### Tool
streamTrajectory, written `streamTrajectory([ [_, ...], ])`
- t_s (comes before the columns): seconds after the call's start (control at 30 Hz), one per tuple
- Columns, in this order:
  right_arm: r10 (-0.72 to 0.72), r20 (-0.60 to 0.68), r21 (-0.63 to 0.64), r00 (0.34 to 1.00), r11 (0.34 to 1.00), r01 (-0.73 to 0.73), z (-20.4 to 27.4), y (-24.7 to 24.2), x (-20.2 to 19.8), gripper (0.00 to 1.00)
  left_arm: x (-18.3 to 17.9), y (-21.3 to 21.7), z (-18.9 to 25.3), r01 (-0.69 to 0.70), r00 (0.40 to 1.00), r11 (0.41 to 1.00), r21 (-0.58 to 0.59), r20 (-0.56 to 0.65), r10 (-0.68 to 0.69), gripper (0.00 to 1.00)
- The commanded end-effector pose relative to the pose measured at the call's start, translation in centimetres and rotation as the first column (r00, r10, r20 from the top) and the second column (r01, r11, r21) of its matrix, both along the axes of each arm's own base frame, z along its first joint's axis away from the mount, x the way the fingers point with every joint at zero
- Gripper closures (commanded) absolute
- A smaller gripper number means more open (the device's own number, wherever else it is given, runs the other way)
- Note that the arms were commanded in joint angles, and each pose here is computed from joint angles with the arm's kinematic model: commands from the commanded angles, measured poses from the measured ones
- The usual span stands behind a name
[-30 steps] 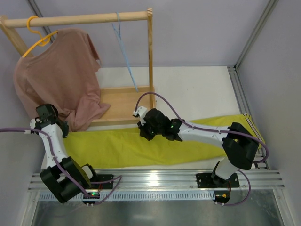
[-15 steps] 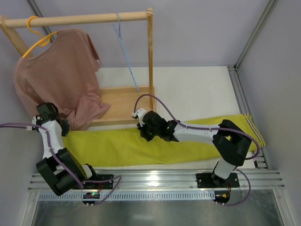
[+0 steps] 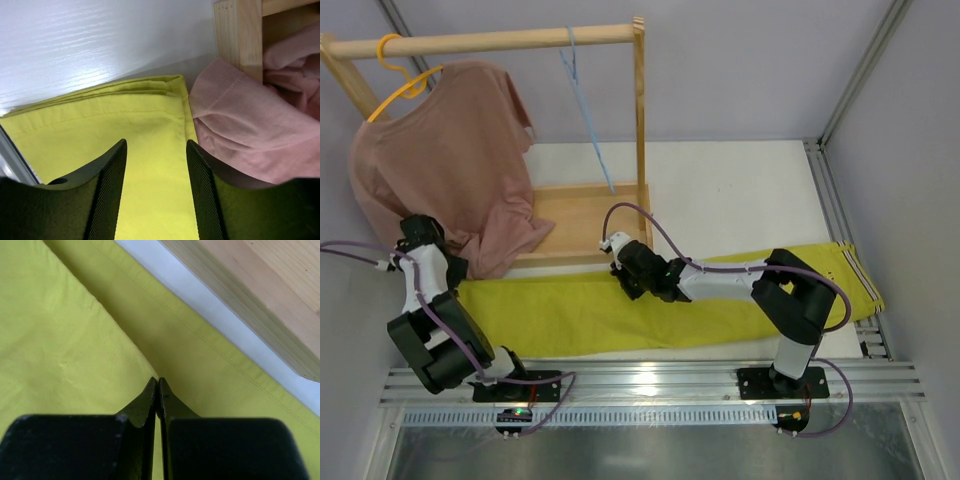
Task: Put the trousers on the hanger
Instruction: Fold the trousers
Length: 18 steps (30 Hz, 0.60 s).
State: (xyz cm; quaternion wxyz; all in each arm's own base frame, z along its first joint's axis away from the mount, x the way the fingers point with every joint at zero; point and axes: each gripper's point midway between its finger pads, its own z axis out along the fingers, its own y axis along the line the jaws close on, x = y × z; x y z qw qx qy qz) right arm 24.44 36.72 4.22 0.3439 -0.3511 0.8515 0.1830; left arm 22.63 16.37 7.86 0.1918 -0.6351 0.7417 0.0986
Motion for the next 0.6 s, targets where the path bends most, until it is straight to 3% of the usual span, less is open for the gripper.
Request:
streamTrajectory([
  [0.0,-0.08,0.08,0.07,0.994,0.995,0.075,2.5,1.4,2.4,0.96,0.0,0.8,3.0,0.008,0.998,0.997,0.081,0.06,-0.013,0.47],
  [0.2,-0.165,0.107,0.099,0.98,0.983,0.155,3.6,1.0,3.5,0.96,-1.6,0.2,4.8,-0.019,0.992,0.99,0.137,0.123,0.002,0.49],
  [0.43,-0.227,0.125,0.087,0.966,0.972,0.217,3.8,0.6,4.3,0.96,-3.7,-1.1,1.9,-0.09,0.995,0.993,0.076,0.06,0.085,0.53],
  [0.5,-0.253,0.129,0.08,0.959,0.966,0.244,3.9,0.2,4.6,0.91,-4.1,-1.6,0.8,-0.118,0.992,0.992,0.046,0.048,0.116,0.53],
  [0.57,-0.283,0.115,0.058,0.952,0.959,0.278,3.7,-0.8,4.3,0.79,-4.4,-2.1,-0.5,-0.128,0.991,0.992,0.02,0.032,0.128,0.55],
])
